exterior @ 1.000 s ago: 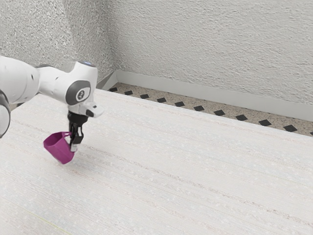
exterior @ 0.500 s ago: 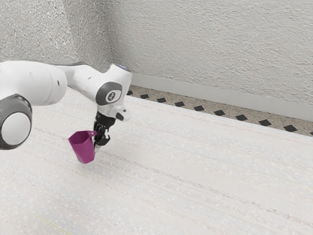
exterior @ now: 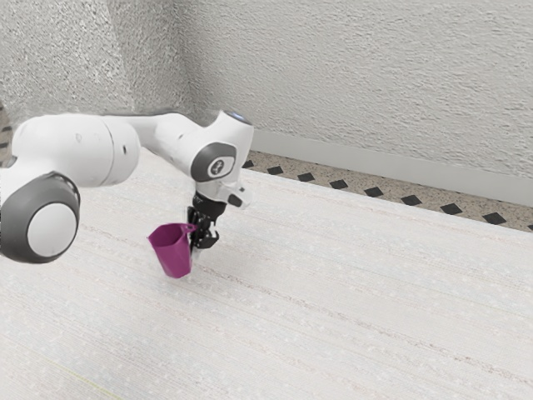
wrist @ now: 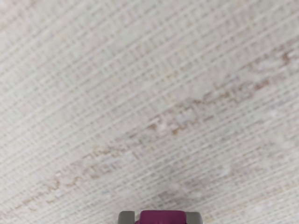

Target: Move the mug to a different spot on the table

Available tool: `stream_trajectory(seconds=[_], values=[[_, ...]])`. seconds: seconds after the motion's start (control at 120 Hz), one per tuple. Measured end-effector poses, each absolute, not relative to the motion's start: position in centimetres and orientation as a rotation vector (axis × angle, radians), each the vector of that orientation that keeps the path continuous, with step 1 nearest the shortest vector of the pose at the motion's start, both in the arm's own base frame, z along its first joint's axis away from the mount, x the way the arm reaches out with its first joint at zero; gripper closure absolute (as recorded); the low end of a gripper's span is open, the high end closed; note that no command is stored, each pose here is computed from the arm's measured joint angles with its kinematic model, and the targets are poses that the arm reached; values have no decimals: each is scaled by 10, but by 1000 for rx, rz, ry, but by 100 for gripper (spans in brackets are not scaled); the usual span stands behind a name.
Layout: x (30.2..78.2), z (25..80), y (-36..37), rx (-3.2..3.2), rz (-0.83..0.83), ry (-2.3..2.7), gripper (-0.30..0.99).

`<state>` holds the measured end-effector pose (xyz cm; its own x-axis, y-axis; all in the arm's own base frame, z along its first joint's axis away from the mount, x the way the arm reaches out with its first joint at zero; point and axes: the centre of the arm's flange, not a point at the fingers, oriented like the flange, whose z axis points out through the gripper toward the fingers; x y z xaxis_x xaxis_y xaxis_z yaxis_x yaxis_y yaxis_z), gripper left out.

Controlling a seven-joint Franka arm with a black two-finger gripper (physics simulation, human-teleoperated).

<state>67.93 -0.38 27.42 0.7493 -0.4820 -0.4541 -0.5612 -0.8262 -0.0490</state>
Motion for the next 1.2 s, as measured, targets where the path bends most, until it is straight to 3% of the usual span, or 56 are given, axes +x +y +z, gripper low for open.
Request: stream_trajectory(seconds=[0.6,1.2], values=[[705,263,-33,-2794,571,775,79],[724,248,-7,-2830,545,663,79]])
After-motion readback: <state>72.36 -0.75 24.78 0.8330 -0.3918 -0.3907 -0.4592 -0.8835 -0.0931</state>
